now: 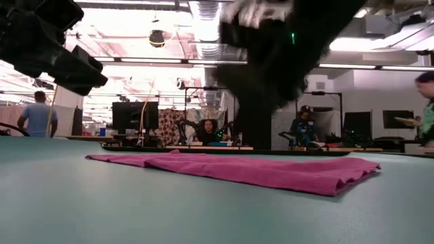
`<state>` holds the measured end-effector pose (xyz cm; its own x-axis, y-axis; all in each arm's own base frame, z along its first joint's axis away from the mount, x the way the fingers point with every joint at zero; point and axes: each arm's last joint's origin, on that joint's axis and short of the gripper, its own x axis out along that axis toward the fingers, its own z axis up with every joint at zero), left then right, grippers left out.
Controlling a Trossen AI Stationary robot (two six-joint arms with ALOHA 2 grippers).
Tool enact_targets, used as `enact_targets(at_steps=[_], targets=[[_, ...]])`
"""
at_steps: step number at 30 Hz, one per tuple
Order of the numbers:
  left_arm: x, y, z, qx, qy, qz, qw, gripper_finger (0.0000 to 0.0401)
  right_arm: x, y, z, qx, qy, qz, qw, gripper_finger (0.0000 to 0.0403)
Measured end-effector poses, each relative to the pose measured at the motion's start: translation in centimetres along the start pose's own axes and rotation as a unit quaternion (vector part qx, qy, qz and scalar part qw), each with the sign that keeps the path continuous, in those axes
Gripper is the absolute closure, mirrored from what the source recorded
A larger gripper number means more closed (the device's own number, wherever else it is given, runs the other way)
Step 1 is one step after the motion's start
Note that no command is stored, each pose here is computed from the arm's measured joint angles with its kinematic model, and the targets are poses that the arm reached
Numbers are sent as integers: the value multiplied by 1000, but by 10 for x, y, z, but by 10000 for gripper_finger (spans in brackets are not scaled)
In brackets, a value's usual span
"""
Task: Roll towel into tight, uniform cylinder
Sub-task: Roll the pink towel
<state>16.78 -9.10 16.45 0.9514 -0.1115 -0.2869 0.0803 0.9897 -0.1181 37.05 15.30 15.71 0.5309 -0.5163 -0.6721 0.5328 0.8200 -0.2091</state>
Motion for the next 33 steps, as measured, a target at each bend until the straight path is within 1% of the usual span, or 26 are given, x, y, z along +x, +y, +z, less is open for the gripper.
enact_targets(at_steps=[2, 5, 7, 11, 13, 15, 20, 23, 26, 28, 31, 33], targets=[[4, -3, -3, -5, 2, 1, 1000, 283, 12, -10, -7, -3, 22, -16, 1000, 394], [10, -4, -10, -8, 10, 11, 1000, 283, 24, -24, -19, 31, 54, -41, 997, 394], [14, -3, -16, -8, 19, 42, 999, 283, 28, -28, -27, 53, 68, -49, 995, 394], [22, 3, -31, -6, 35, 126, 991, 283, 21, -23, -38, 105, 61, -45, 992, 395], [26, 9, -38, -2, 46, 166, 985, 283, 15, -17, -43, 137, 57, -38, 988, 395], [31, 16, -45, -5, 58, 197, 979, 283, 8, -10, -47, 155, 49, -21, 986, 395], [42, 37, -61, -31, 99, 244, 964, 283, -5, 8, -50, 194, 21, 30, 980, 395], [46, 49, -66, -41, 112, 267, 956, 283, -10, 15, -49, 213, 2, 56, 975, 395], [48, 61, -68, -29, 127, 291, 948, 283, -14, 21, -44, 204, -41, 59, 976, 395], [49, 69, -67, -13, 135, 302, 944, 283, -17, 23, -35, 192, -66, 55, 978, 395], [50, 82, -64, 9, 145, 318, 937, 283, -19, 25, -22, 156, -81, 53, 983, 394], [49, 88, -61, 19, 149, 320, 935, 283, -20, 26, -16, 128, -86, 53, 987, 394]])
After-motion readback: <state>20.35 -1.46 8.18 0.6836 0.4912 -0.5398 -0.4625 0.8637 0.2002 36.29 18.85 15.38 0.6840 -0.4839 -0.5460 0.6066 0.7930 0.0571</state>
